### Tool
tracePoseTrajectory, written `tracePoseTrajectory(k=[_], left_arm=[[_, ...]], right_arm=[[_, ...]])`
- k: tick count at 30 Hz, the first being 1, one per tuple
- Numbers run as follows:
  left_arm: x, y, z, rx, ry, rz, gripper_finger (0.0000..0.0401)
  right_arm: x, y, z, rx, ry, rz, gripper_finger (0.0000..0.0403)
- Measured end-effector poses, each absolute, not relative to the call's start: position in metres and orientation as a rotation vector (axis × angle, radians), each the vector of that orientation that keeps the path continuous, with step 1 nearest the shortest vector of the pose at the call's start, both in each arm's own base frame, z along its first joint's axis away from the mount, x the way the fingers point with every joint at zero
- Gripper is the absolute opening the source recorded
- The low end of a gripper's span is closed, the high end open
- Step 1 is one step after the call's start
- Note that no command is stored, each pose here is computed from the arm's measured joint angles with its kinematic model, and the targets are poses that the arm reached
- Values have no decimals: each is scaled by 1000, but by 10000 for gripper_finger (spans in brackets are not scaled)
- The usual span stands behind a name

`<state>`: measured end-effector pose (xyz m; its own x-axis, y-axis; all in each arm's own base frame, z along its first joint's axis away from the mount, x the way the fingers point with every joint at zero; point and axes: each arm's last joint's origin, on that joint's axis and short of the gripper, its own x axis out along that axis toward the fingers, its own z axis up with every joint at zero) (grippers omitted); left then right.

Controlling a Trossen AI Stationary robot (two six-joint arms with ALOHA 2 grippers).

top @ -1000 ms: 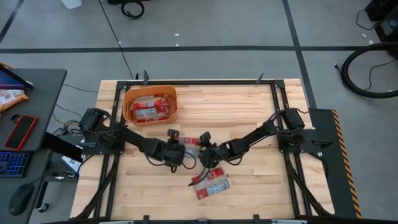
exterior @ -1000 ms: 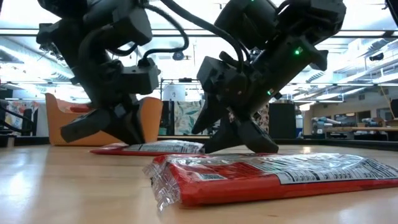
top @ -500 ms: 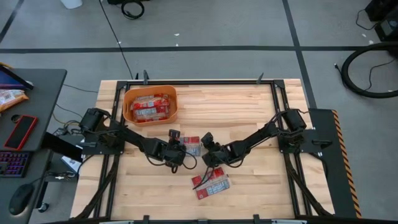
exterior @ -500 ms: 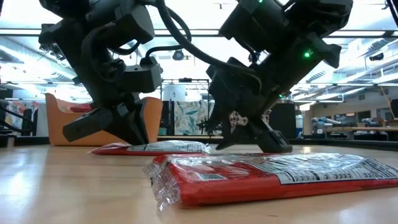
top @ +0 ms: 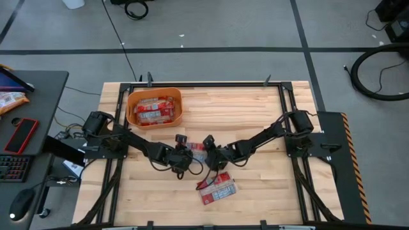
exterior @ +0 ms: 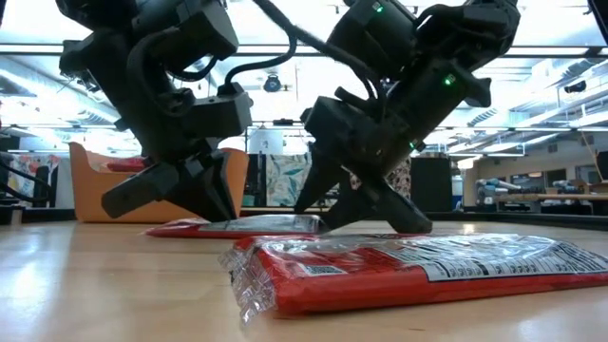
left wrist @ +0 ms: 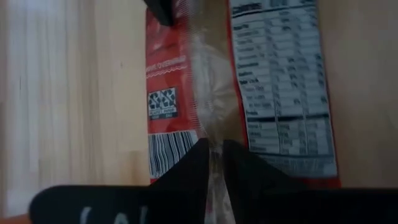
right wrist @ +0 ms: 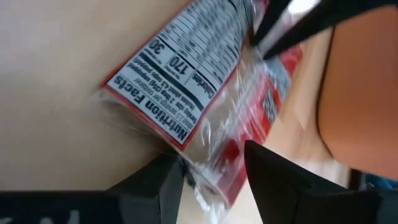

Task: Sort popcorn bags into baskets
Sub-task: Put the red popcorn bag into the orange bin

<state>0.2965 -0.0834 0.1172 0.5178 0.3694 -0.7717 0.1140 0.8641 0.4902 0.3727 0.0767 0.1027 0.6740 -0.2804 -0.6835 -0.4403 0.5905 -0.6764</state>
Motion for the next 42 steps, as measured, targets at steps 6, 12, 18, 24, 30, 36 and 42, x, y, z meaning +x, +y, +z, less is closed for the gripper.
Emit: tracePoseTrajectory(k=[6, 12, 18, 24, 30, 36, 42], left_arm=[[297, -83, 117, 527, 1024, 164, 52], [297, -83, 118, 527, 1023, 166, 52], [293, -90, 129, 608, 1097, 139, 52], [299, -114, 174, 546, 1002, 181, 52], [293, -134, 174, 535, 980, 116, 72], [286, -136, 171, 550, 1016, 119, 148], [288, -132, 173, 603, 982, 214, 218]], right_arm=[[375, 85, 104, -921, 791, 151, 143], [378, 94, 107, -918, 722, 137, 80], [376, 96, 107, -881, 735, 111, 11], [375, 97, 108, -828, 742, 32, 17], [381, 102, 120, -772, 724, -83, 7], [386, 106, 147, -652, 746, -102, 8], [385, 107, 173, -485, 717, -83, 8]])
